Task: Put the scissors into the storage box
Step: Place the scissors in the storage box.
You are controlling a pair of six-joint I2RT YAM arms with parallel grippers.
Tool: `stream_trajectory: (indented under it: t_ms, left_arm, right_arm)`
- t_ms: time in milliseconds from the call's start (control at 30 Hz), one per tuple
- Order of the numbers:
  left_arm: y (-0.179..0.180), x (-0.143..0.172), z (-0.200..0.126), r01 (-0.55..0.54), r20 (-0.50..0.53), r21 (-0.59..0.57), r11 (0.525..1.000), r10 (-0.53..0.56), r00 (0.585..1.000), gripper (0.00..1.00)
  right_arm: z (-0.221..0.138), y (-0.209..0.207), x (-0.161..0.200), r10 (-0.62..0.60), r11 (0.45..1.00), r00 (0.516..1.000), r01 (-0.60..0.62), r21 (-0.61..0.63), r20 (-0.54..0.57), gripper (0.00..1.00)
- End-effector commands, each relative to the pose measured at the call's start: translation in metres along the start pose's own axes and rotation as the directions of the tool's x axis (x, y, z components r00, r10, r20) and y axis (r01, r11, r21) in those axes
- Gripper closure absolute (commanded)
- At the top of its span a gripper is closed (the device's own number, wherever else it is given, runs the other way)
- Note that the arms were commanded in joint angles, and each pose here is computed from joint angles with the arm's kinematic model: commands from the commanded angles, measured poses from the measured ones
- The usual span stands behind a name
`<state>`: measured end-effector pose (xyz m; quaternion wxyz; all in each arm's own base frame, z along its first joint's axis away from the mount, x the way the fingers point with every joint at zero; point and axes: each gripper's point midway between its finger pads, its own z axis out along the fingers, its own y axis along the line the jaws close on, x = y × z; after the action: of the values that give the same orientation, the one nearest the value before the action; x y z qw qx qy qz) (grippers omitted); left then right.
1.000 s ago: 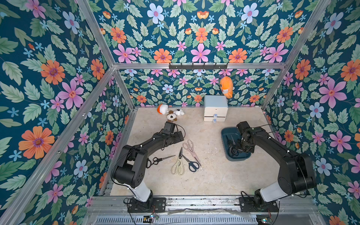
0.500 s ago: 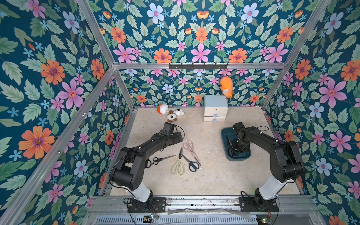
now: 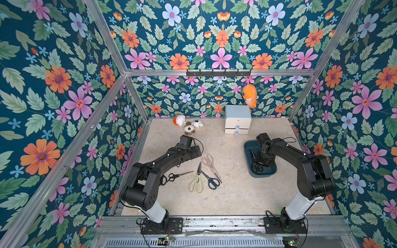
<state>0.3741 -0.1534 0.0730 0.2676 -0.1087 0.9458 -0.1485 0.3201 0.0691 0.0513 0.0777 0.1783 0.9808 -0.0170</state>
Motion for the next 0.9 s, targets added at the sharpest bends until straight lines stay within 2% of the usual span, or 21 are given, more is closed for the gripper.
stream_trajectory:
  t_ms: [0, 133, 333, 567, 667, 867]
  left_arm:
    - [0.001, -0.001, 0.001, -0.015, 0.003, -0.007, 1.0, 0.015, 1.0, 0.01]
    - [-0.002, -0.004, 0.003, -0.024, 0.004, -0.002, 1.0, 0.024, 1.0, 0.01]
    - [-0.005, -0.007, 0.004, -0.026, 0.005, 0.005, 1.0, 0.026, 1.0, 0.01]
    - [0.003, -0.001, 0.002, -0.01, -0.012, -0.015, 1.0, 0.01, 1.0, 0.01]
    - [0.014, 0.007, 0.002, 0.009, -0.045, -0.04, 0.999, -0.011, 0.999, 0.01]
    - [0.036, 0.012, -0.012, 0.034, -0.037, -0.066, 0.997, -0.036, 0.999, 0.01]
  right_arm:
    - [-0.015, -0.003, -0.004, 0.009, 1.0, 1.0, -0.009, 0.014, 0.021, 0.71]
    - [-0.034, 0.014, -0.008, -0.007, 1.0, 0.998, 0.008, -0.021, 0.057, 0.65]
    - [-0.079, 0.068, -0.009, -0.074, 0.987, 0.987, 0.092, -0.13, 0.143, 0.64]
    - [-0.076, 0.152, 0.003, -0.181, 0.954, 0.97, 0.213, -0.21, 0.161, 0.64]
    - [-0.066, 0.189, 0.014, -0.266, 0.927, 0.951, 0.297, -0.228, 0.16, 0.64]
    - [-0.042, 0.243, 0.034, -0.404, 0.877, 0.905, 0.424, -0.227, 0.132, 0.64]
